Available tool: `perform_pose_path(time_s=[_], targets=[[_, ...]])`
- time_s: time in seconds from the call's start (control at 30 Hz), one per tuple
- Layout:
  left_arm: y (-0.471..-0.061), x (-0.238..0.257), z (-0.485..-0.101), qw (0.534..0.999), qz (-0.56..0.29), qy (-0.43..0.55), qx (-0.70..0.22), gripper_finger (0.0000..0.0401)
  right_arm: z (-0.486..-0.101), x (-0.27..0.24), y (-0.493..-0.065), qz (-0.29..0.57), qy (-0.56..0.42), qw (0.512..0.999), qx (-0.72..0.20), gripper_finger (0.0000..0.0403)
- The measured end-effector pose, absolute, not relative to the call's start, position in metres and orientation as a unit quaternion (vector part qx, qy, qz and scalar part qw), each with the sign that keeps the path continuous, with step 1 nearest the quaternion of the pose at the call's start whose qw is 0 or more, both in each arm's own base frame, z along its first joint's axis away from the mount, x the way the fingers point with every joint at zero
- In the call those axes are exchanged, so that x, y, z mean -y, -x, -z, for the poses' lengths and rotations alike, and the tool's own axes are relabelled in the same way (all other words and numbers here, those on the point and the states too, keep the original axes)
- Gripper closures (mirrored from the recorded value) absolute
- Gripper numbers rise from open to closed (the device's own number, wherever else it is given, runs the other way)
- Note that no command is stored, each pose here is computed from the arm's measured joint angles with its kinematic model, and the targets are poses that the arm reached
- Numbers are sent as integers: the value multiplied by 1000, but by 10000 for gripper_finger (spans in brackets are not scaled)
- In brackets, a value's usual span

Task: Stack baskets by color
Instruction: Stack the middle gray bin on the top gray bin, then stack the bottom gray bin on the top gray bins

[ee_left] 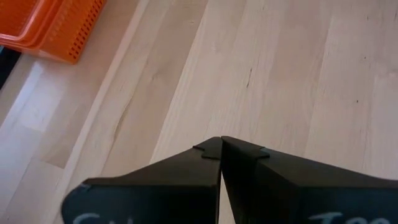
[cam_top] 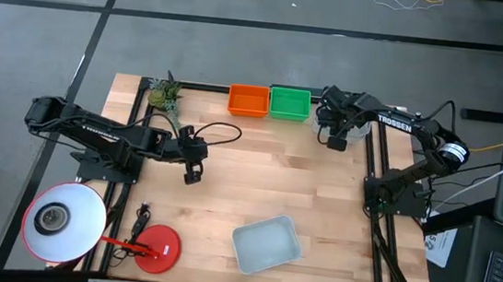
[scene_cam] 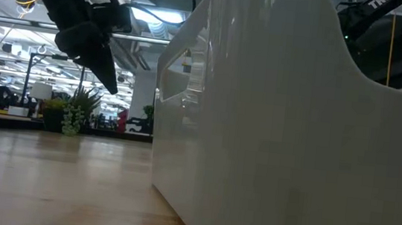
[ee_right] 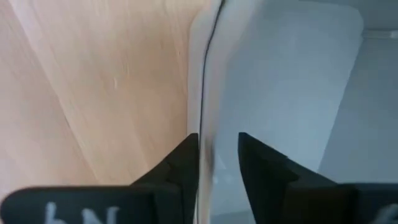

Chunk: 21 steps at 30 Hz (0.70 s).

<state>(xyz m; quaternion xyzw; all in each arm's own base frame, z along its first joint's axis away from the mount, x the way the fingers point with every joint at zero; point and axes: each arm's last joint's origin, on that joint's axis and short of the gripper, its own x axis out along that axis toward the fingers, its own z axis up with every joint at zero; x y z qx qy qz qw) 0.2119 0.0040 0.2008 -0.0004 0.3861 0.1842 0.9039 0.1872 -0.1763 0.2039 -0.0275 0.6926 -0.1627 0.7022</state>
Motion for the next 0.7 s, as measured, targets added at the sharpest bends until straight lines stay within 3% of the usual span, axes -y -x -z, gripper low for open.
perform_pose_path(time_s=[0.2,0.5,0.7], targets=[[-212,-4,-201,904,-185,3,-386,400,-204,175,-186,166,17,698,-696,268],[-212,-4,-201,904,-185,3,-386,400,-219,154,-193,219,-77,685,-690,265],[-212,-4,-201,904,-185,3,-386,400,-228,116,-211,83,-180,748,-634,265]])
